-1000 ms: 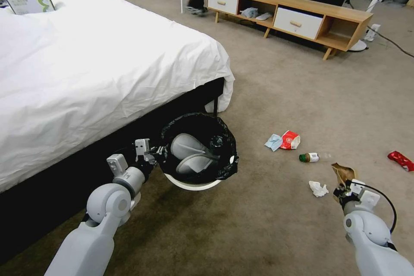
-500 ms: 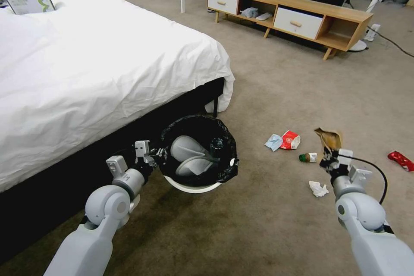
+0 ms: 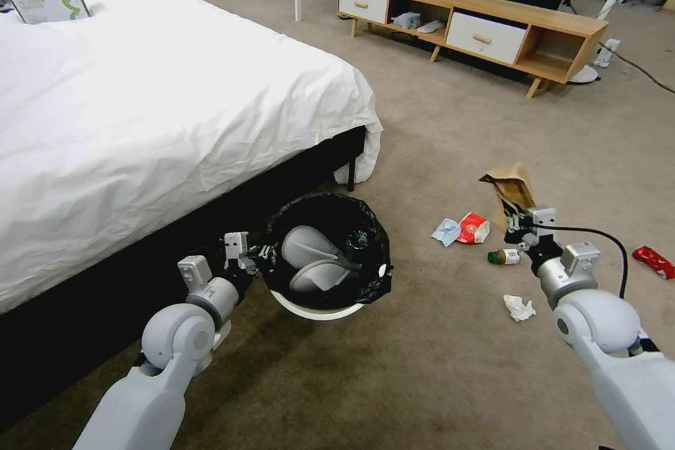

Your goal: Pick up the trash bin and place the garbage on the floor into it.

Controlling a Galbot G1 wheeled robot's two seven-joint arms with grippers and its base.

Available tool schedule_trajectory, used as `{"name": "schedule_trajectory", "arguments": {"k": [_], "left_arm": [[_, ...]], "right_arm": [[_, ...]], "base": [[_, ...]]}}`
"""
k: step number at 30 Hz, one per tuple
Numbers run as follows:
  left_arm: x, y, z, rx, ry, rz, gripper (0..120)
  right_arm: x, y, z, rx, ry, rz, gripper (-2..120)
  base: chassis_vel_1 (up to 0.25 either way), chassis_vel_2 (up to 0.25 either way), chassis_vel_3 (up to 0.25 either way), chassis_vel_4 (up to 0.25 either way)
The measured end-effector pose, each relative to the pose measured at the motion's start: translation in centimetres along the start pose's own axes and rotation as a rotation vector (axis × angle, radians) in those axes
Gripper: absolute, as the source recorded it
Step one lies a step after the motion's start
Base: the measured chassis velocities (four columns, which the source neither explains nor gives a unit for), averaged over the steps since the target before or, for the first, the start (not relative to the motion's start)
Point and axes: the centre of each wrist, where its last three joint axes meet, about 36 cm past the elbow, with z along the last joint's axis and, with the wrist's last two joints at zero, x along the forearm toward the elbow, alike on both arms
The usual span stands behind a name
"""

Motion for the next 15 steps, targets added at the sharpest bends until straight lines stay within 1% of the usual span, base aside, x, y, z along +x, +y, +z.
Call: {"name": "schedule_trajectory", "arguments": {"k": [1, 3, 5, 9, 15], "left_arm": [[0.0, 0.0, 0.0, 0.000, 0.000, 0.000, 2], [-0.5, -0.3, 0.2, 0.005, 0.006, 0.004, 2], [-0.6, -0.4, 0.3, 0.006, 0.008, 0.005, 2], [-0.9, -0.6, 0.6, 0.008, 0.012, 0.009, 2], [-1.5, -0.9, 0.7, 0.004, 0.018, 0.012, 2]], "right_arm": [[0.0, 0.0, 0.0, 0.000, 0.000, 0.000, 0], [-0.7, -0.3, -1.3, 0.037, -0.030, -0.081, 0], [-0.8, -0.2, -1.7, 0.038, -0.039, -0.099, 0], [-0.9, 0.1, -2.6, 0.029, -0.067, -0.149, 0], [-0.4, 1.0, -3.6, 0.002, -0.107, -0.267, 0]], "base": [[0.000, 0.000, 0.000, 0.000], [0.000, 0.000, 0.000, 0.000], [0.000, 0.000, 0.000, 0.000], [0.000, 0.000, 0.000, 0.000], [0.000, 0.000, 0.000, 0.000]]}}
